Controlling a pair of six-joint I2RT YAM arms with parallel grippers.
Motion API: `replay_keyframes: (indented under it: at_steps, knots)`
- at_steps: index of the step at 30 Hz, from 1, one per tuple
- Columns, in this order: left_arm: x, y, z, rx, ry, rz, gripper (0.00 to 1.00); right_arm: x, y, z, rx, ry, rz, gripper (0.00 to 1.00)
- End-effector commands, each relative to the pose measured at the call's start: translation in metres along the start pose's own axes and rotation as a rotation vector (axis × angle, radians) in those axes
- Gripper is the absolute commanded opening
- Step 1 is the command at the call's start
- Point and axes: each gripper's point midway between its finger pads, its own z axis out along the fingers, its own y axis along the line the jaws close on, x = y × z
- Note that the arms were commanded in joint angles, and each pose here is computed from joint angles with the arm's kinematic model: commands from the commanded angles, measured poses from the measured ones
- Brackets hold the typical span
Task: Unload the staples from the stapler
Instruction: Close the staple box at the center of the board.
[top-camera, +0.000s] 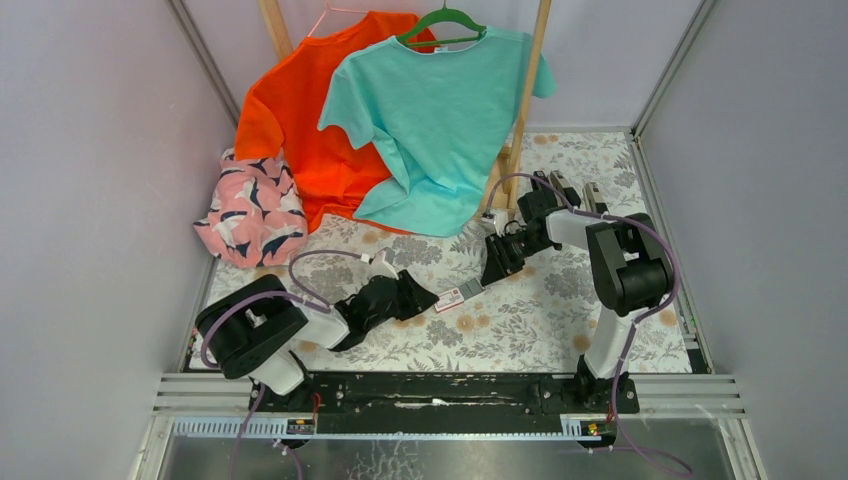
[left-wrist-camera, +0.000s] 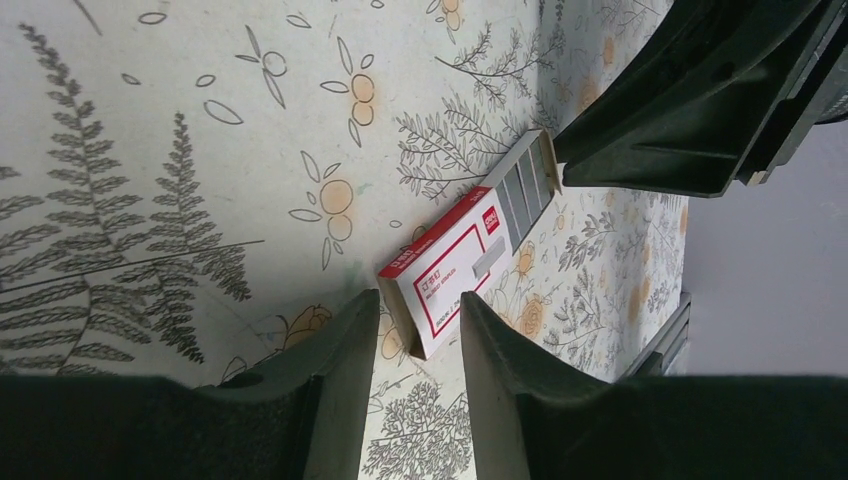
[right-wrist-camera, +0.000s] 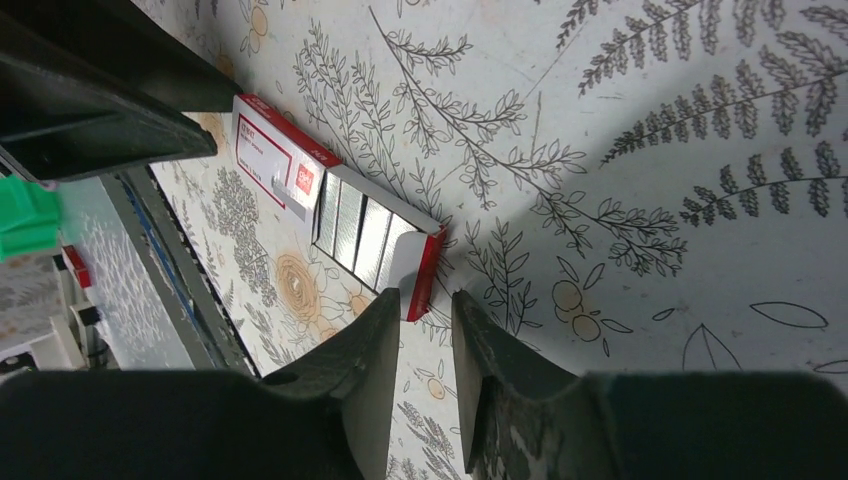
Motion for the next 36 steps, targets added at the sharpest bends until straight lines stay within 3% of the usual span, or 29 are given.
replay_keyframes:
  at_steps: [1,20,36]
  knots:
    - [0.006,0.003,0.006,-0.008,0.026,-0.017,0.43,-0.013,0.0,-0.001,-0.019,-0.035,0.034,0.33]
    - [0.007,0.013,0.006,-0.058,0.036,-0.028,0.36,-0.007,-0.006,0.007,-0.019,-0.014,0.089,0.3]
    - [0.029,0.007,0.007,-0.009,0.12,-0.078,0.38,-0.007,-0.005,0.005,-0.01,-0.023,0.086,0.29]
